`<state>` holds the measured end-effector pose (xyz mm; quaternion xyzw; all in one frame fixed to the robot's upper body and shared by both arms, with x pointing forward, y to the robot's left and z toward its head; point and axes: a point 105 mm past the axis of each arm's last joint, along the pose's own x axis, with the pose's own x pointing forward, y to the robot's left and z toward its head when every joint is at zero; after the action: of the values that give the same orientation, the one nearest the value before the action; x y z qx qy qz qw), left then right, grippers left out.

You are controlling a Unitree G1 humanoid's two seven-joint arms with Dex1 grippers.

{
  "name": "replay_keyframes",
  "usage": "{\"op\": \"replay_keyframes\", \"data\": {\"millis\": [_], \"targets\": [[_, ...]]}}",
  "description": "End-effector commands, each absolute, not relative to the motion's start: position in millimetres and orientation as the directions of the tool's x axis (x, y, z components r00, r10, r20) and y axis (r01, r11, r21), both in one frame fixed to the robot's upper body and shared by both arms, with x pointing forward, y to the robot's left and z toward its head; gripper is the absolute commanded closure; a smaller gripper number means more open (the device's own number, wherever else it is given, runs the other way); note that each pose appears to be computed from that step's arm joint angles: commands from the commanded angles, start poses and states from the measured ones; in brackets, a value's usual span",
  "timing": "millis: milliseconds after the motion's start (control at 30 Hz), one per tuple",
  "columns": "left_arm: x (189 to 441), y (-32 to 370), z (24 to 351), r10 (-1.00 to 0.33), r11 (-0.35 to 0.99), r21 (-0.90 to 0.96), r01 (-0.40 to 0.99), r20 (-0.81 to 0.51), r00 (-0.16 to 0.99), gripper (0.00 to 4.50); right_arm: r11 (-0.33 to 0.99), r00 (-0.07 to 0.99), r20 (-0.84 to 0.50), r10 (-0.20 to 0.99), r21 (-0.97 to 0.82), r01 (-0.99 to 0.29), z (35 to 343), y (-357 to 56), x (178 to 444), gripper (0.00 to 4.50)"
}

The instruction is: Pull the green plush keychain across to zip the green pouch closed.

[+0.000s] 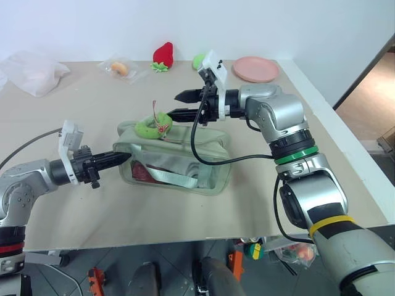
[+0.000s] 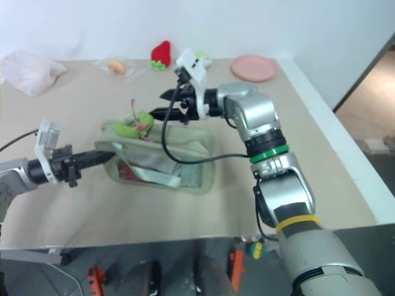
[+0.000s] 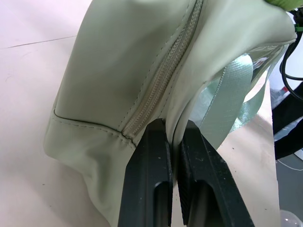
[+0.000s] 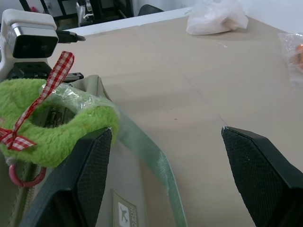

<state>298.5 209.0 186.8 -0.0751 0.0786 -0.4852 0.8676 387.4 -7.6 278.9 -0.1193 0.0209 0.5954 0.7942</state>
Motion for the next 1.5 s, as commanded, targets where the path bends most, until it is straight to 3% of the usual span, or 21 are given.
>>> {"op": "replay_keyframes", "data": {"millis": [33, 233, 367, 533, 967, 1233, 1500], "targets": [[295, 206, 195, -0.863, 0.503, -0.174, 0.847, -0.039, 0.504, 4.50, 0.339, 0.366, -0.069, 0.928, -0.247, -0.908, 322, -24, 395, 0.68], [295, 205, 195, -0.866, 0.497, -0.177, 0.850, -0.041, 0.498, 4.50, 0.400, 0.414, -0.013, 0.910, -0.238, -0.885, 342, -39, 401, 0.68], [297, 202, 196, -0.870, 0.490, -0.179, 0.853, -0.037, 0.492, 4.50, 0.335, 0.340, -0.071, 0.938, -0.069, -0.940, 328, -24, 390, 0.68], [296, 201, 195, -0.871, 0.487, -0.190, 0.853, -0.030, 0.490, 4.50, 0.327, 0.325, -0.130, 0.937, -0.005, -0.945, 307, -17, 385, 0.68], [295, 201, 193, -0.869, 0.489, -0.204, 0.848, -0.026, 0.495, 4.50, 0.237, 0.232, -0.052, 0.971, 0.125, -0.963, 330, -8, 365, 0.68], [297, 200, 193, -0.867, 0.491, -0.205, 0.847, -0.024, 0.497, 4.50, 0.163, 0.143, -0.122, 0.982, 0.172, -0.972, 297, 9, 343, 0.68], [297, 201, 196, -0.865, 0.493, -0.207, 0.845, -0.008, 0.502, 4.50, 0.183, 0.161, -0.123, 0.979, 0.193, -0.964, 284, 13, 348, 0.68]]}}
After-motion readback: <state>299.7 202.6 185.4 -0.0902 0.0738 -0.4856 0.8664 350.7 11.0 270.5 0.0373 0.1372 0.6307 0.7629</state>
